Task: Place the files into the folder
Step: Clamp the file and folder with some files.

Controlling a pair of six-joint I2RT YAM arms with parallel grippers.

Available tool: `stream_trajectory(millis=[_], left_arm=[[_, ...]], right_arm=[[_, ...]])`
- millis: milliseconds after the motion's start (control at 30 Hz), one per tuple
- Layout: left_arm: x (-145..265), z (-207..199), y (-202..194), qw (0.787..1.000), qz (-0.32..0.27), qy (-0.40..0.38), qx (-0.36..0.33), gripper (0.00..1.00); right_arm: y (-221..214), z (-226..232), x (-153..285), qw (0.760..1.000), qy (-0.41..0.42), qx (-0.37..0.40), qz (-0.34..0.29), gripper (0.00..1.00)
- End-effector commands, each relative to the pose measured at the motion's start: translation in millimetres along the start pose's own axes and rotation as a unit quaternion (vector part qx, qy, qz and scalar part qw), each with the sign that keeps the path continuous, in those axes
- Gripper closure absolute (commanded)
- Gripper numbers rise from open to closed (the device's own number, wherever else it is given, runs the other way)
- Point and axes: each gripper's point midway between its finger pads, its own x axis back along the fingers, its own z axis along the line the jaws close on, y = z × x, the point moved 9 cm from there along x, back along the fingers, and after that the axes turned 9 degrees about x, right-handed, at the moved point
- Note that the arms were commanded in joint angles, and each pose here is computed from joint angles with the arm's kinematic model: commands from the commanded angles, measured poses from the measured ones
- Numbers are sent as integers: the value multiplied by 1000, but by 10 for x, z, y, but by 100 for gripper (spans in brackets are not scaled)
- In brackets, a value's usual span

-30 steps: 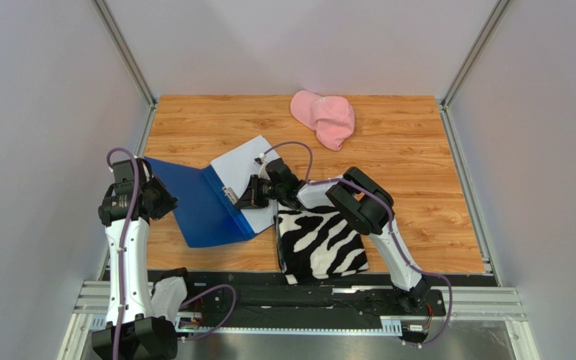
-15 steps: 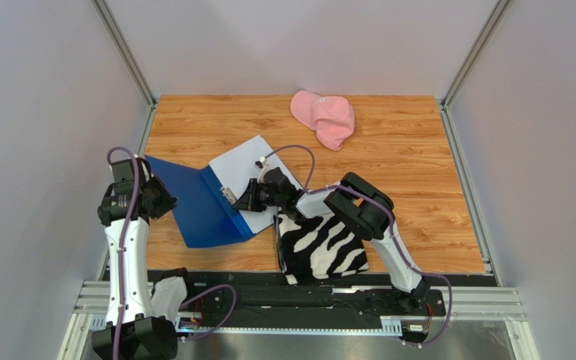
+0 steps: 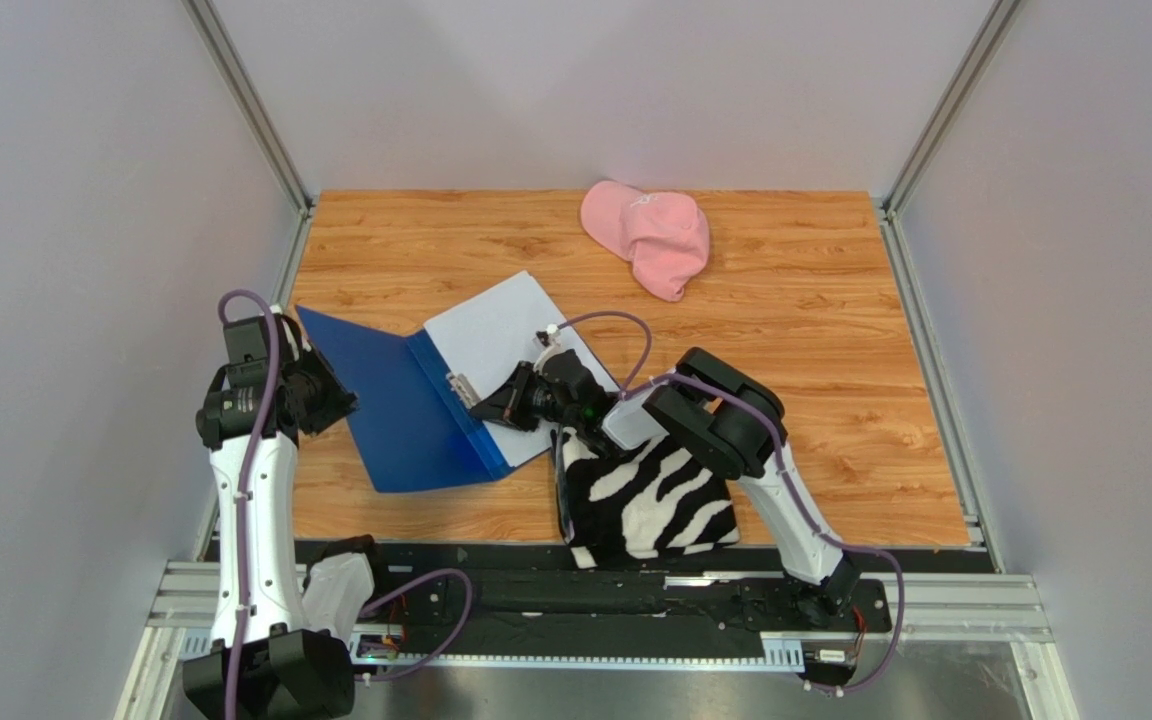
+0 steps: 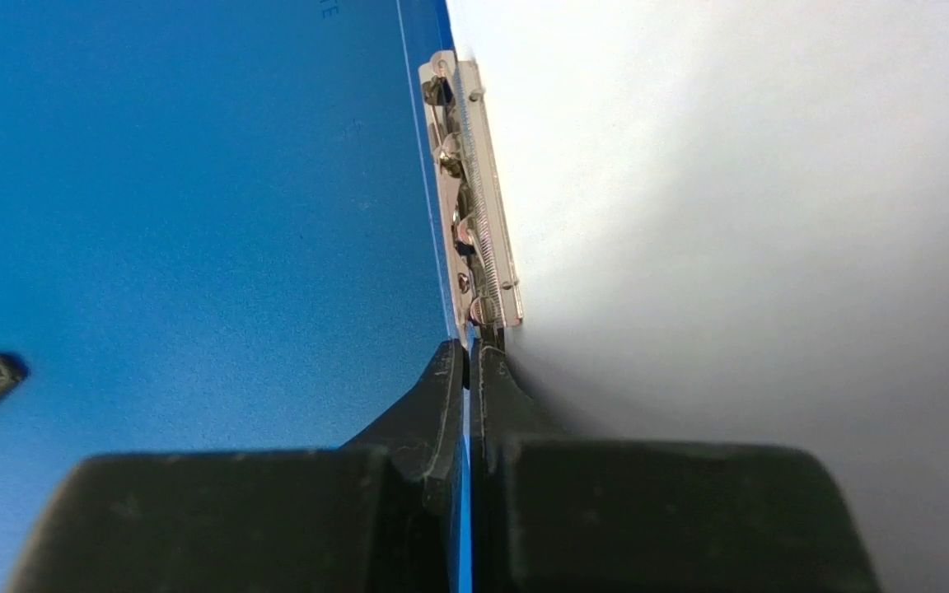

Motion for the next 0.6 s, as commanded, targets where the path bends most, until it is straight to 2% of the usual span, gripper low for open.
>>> stream_trajectory(millis=[0, 100, 200, 267, 300, 433, 467, 567], left_arm=[[113, -61, 58, 999, -24, -31, -21, 100], [171, -77, 26, 999, -22, -44, -17, 100], [177, -58, -19, 999, -16, -43, -13, 100], [188, -52, -35, 999, -14, -39, -12, 100], [193, -55, -33, 999, -13, -38, -10, 100], [195, -52, -35, 999, -15, -31, 1, 100], [191, -46, -25, 999, -20, -25, 3, 100], [172, -43, 42, 999, -33, -10, -1, 100]], right_arm=[[-743, -1264, 556, 940, -284, -132, 135, 100], [-643, -1038, 555, 939, -277, -152, 133, 100], [-525, -893, 542, 933, -304, -131, 139, 100], [-449, -849, 532, 932, -328, -88, 128, 100], [-407, -830, 501, 921, -361, -69, 129, 100], [-308, -834, 381, 912, -391, 8, 124, 100], [-322, -875, 371, 907, -398, 50, 132, 100], [-428, -1052, 408, 882, -434, 98, 154, 100]])
